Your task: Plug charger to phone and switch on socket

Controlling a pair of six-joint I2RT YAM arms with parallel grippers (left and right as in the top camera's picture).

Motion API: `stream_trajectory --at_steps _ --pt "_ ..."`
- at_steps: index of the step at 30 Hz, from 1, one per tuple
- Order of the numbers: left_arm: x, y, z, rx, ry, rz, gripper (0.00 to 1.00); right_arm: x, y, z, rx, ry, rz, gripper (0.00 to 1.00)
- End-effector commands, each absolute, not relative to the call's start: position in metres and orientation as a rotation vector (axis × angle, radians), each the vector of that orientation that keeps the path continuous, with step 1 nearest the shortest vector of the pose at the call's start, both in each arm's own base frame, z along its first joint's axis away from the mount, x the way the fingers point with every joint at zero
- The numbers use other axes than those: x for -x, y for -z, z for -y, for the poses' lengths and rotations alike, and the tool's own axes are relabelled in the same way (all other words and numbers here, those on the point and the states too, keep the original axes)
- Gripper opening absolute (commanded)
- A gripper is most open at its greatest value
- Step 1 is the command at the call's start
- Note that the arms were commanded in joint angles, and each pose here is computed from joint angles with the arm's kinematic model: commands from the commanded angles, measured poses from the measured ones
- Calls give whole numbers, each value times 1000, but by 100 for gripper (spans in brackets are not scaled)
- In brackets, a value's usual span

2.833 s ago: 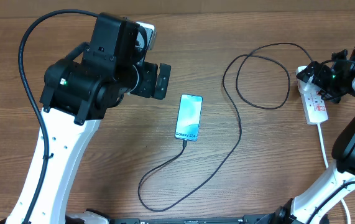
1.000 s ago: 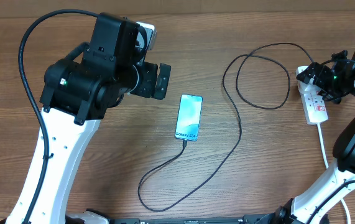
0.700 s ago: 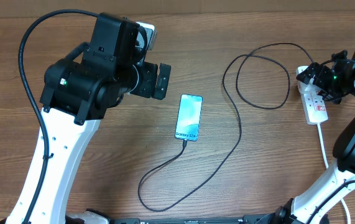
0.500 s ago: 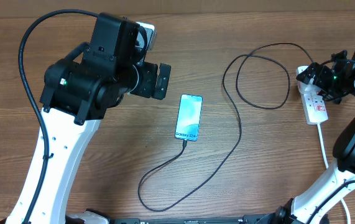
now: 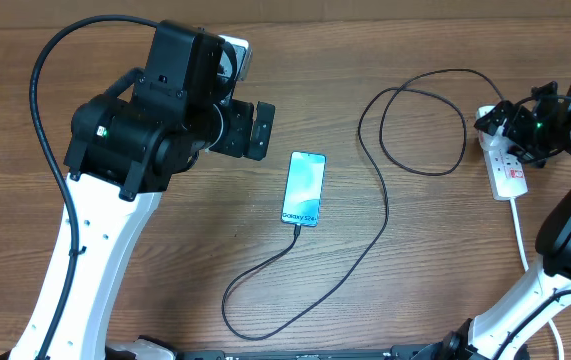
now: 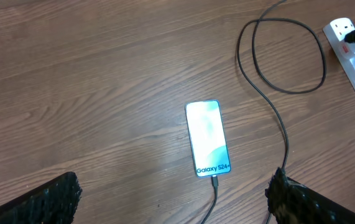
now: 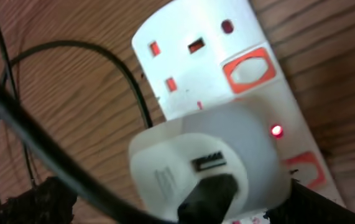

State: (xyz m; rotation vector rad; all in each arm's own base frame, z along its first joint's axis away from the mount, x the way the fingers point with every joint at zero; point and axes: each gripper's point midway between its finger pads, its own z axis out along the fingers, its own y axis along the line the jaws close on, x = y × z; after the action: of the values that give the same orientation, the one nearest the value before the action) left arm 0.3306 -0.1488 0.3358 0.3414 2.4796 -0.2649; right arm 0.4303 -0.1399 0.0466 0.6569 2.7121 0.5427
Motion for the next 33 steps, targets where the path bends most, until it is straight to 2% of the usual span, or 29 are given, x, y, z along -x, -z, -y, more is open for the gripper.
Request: stream_trajectory --at_steps 1,13,20,27,29,33 --pt "-333 -333 147 -359 245 -2485 99 -426 -25 120 -680 -661 -2753 100" --pt "-333 -333 147 -359 245 -2485 99 -424 -25 122 -705 -652 -2757 100" --pt "-333 -333 147 -359 245 -2485 99 -419 -35 136 -802 -522 -2791 100" --pt "-333 -333 147 -359 245 -2485 99 -413 -72 149 -833 -383 -2753 100" --pt "-333 -333 147 -359 245 -2485 99 -405 -104 152 -848 -315 -2711 100" --pt "-333 -333 147 -359 245 -2485 99 -396 -139 150 -855 -281 -2657 99"
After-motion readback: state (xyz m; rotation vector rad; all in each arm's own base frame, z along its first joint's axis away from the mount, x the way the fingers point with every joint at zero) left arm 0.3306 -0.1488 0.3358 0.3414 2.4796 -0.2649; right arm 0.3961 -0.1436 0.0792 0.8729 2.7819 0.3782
